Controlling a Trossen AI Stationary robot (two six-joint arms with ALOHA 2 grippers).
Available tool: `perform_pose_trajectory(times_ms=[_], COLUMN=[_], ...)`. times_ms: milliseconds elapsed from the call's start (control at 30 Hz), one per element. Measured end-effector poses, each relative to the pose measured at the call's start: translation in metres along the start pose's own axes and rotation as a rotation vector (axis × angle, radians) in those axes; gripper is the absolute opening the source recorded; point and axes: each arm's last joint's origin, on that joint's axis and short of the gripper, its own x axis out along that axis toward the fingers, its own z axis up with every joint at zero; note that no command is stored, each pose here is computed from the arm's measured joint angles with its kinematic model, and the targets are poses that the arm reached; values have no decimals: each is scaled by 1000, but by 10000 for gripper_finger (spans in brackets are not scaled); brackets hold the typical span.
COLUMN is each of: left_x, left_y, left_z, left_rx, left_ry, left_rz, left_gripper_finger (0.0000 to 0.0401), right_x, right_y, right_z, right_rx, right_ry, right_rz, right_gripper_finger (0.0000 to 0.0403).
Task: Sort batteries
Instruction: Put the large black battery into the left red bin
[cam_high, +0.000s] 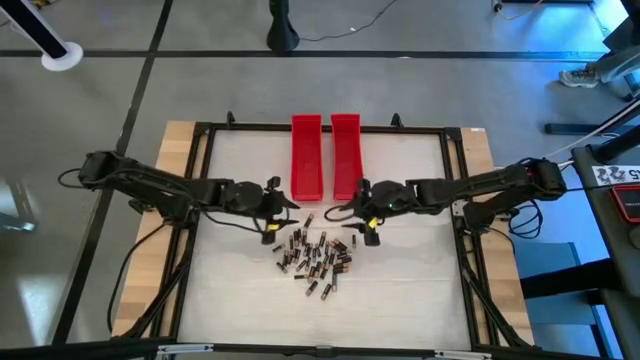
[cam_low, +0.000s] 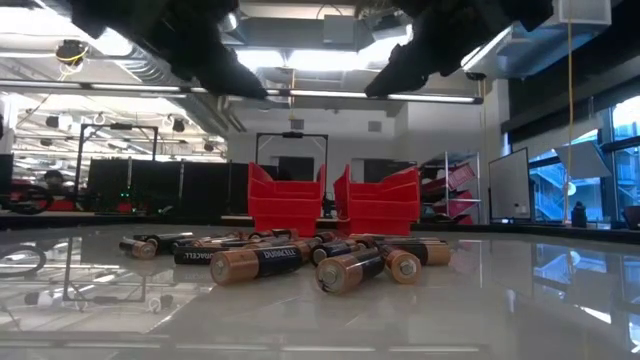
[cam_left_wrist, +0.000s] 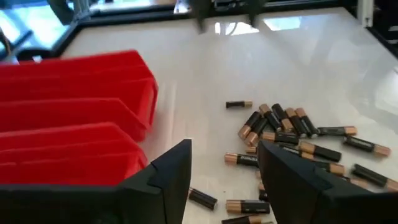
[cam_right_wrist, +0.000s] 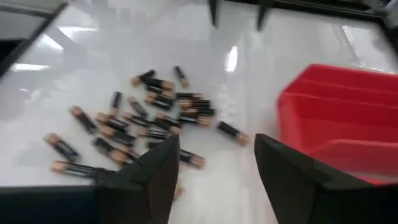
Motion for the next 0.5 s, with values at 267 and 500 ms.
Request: perform_pose_trajectory(times_ms=[267,500], left_x=[39,60], left_y=[3,8], left_z=[7,23], left_rx=[-219,-380], left_ry=[150,343], left_rz=[138,209], left_gripper_finger=[159,169], right_x=[0,-1], right_y=[24,35], right_z=[1,1], right_rx=[47,93], right_ry=[4,6], right_rz=[57,45], right_gripper_finger=[214,214])
